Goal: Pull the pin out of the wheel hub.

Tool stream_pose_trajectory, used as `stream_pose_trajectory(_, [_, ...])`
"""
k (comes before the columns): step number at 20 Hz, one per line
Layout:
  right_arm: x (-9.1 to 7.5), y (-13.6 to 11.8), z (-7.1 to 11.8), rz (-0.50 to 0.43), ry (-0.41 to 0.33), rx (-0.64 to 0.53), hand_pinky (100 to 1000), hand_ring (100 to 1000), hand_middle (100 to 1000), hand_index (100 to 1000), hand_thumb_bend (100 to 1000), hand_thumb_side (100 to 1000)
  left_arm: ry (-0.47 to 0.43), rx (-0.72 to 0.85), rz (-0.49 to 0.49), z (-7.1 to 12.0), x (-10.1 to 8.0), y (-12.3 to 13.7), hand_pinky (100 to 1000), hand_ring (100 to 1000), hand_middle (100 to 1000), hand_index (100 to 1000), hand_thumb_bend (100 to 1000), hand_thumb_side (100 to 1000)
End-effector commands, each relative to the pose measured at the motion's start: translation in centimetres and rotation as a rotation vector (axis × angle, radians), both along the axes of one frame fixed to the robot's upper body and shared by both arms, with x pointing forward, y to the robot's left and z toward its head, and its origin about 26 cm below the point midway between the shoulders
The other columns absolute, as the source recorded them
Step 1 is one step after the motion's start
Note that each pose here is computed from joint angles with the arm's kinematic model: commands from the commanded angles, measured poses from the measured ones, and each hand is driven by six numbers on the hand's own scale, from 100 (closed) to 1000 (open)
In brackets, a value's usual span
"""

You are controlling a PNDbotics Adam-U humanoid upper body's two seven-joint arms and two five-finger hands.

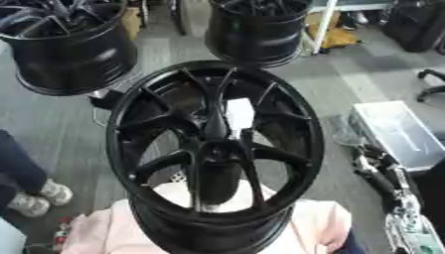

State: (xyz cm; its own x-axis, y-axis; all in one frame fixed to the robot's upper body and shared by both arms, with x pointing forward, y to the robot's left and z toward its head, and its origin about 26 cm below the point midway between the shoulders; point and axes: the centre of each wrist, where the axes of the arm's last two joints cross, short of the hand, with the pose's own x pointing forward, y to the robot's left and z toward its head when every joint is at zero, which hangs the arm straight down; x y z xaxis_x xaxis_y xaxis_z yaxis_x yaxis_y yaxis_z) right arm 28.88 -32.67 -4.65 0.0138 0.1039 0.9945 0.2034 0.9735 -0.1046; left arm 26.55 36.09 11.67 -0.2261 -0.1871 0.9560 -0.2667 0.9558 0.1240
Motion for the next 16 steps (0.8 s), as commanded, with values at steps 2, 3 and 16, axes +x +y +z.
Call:
stream_pose_trajectory(2, [0.36, -0.14, 0.71, 0.01, -0.025, -0.008, 686, 662, 735, 824, 289, 405, -0.001, 0.002, -0.024, 0.35, 0.09, -0.16, 692, 594, 602, 734, 267, 737])
stream_pose_trajectory(3, [0.36, -0.15, 0.71, 0.01, -0.025, -0.008, 686, 662, 735, 824, 289, 405, 0.002, 0.001, -0.028, 0.3, 0.09, -0.19, 692, 594, 602, 734, 267, 737])
stream_pose_trajectory(16, [0.38, -0.1, 0.76, 0.011, -0.028, -0.007, 686, 662, 736, 824, 287, 405, 0.013, 0.005, -0.055, 0.13, 0.11, -0.45, 693, 594, 602, 735, 261, 737])
